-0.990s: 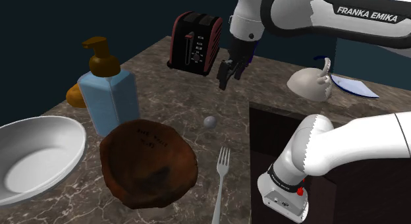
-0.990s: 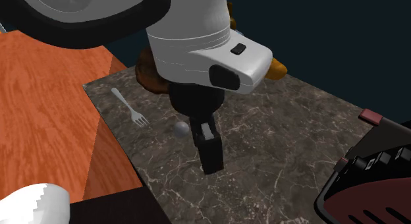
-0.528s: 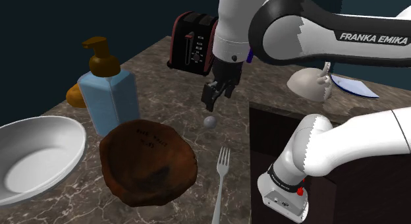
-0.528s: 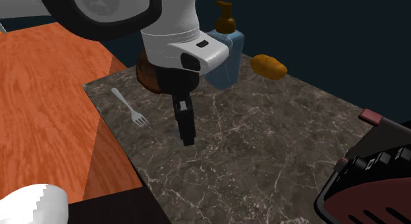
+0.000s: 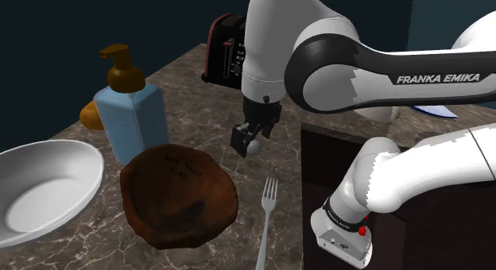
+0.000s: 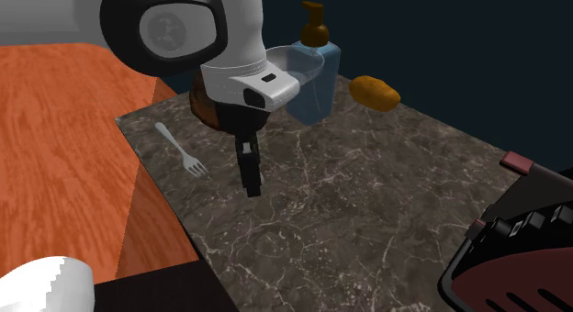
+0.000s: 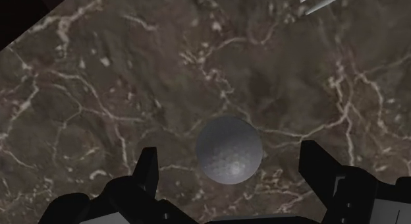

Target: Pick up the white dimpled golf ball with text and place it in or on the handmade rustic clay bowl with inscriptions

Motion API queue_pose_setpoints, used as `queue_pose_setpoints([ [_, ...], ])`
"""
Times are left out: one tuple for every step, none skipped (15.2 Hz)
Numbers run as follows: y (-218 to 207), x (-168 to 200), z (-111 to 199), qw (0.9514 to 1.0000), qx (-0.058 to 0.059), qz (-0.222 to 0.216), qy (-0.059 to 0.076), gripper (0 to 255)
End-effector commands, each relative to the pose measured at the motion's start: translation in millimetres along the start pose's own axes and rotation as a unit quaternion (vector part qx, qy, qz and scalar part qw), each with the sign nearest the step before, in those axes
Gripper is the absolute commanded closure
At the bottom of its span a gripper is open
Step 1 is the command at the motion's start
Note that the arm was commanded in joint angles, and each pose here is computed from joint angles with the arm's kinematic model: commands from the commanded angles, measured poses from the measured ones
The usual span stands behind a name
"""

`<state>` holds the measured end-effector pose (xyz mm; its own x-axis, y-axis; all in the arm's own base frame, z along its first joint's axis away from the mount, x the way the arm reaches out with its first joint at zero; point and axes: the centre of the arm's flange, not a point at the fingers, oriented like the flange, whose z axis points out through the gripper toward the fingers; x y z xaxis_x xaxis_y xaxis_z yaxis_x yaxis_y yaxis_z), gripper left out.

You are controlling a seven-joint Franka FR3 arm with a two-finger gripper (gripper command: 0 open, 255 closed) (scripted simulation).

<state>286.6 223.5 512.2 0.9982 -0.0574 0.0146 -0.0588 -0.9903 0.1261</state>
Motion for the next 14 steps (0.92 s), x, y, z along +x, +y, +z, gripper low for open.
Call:
queue_pose_setpoints([
  [0.8,-0.9,10.5,1.0000,0.000,0.000,0.000,0],
  [0.8,-0.9,15.8,1.0000,0.000,0.000,0.000,0],
  [0.8,-0.9,18.8,1.0000,0.000,0.000,0.000,0],
  [0.8,-0.9,18.8,1.0000,0.000,0.000,0.000,0],
  [0.8,-0.9,18.8,1.0000,0.000,0.000,0.000,0],
  [0.8,-0.9,18.8,1.0000,0.000,0.000,0.000,0],
  [0.8,-0.9,18.8,1.0000,0.000,0.000,0.000,0],
  [0.8,-0.9,18.8,1.0000,0.000,0.000,0.000,0],
  [0.8,-0.9,18.8,1.0000,0.000,0.000,0.000,0],
  [0.8,-0.9,18.8,1.0000,0.000,0.000,0.000,0],
  [0.8,-0.9,18.8,1.0000,0.000,0.000,0.000,255],
  [0.8,-0.9,18.8,1.0000,0.000,0.000,0.000,255],
  [0.8,-0.9,18.8,1.0000,0.000,0.000,0.000,255],
  [0.3,-0.4,19.1,1.0000,0.000,0.000,0.000,255],
])
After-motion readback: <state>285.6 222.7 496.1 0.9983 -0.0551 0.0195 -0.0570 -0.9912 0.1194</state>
